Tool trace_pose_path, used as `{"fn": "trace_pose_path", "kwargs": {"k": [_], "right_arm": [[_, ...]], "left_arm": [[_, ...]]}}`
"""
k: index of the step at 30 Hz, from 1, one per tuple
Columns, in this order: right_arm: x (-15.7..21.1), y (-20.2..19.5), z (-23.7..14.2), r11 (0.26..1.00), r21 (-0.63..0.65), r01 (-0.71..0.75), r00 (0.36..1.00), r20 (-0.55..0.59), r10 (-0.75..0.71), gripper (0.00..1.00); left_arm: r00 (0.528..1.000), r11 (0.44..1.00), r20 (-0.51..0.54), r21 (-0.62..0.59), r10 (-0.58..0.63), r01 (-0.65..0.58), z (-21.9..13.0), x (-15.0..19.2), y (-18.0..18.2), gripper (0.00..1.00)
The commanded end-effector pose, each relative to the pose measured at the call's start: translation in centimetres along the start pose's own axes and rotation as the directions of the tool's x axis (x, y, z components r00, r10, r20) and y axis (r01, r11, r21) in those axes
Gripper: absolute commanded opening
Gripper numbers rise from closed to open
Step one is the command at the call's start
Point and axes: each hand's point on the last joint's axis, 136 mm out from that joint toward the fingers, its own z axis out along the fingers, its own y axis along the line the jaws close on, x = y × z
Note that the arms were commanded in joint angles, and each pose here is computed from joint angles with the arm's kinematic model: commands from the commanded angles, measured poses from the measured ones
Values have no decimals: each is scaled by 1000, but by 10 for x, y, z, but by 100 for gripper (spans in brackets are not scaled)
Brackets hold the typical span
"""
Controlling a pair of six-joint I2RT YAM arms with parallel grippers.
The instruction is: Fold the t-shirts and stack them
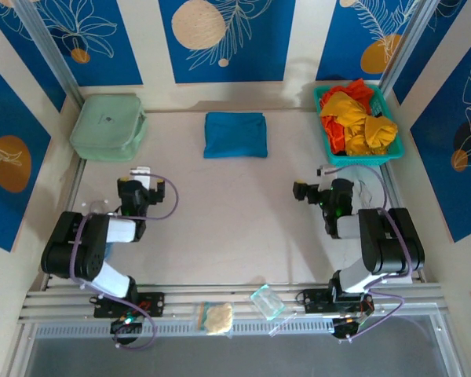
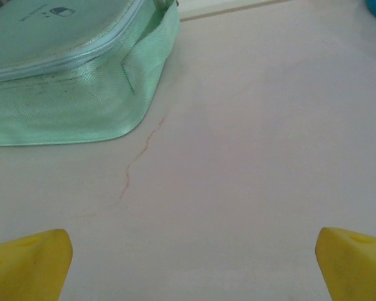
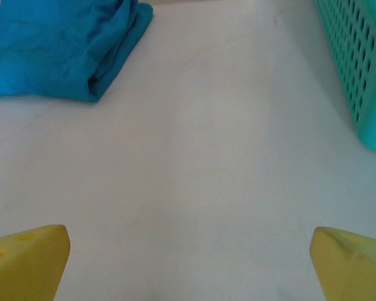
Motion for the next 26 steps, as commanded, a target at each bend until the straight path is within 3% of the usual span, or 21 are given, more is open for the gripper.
{"fn": "trace_pose_path", "kwargs": {"k": [1, 26], "right_arm": [[-15, 1, 4, 999, -31, -19, 1000, 19, 20, 99], [-14, 2, 4, 1000, -17, -6, 1000, 13, 6, 99]], "left_arm": [[997, 992, 56, 115, -54, 47, 1, -12, -15, 99], [997, 988, 63, 152, -40, 31, 0, -13, -21, 99]]}}
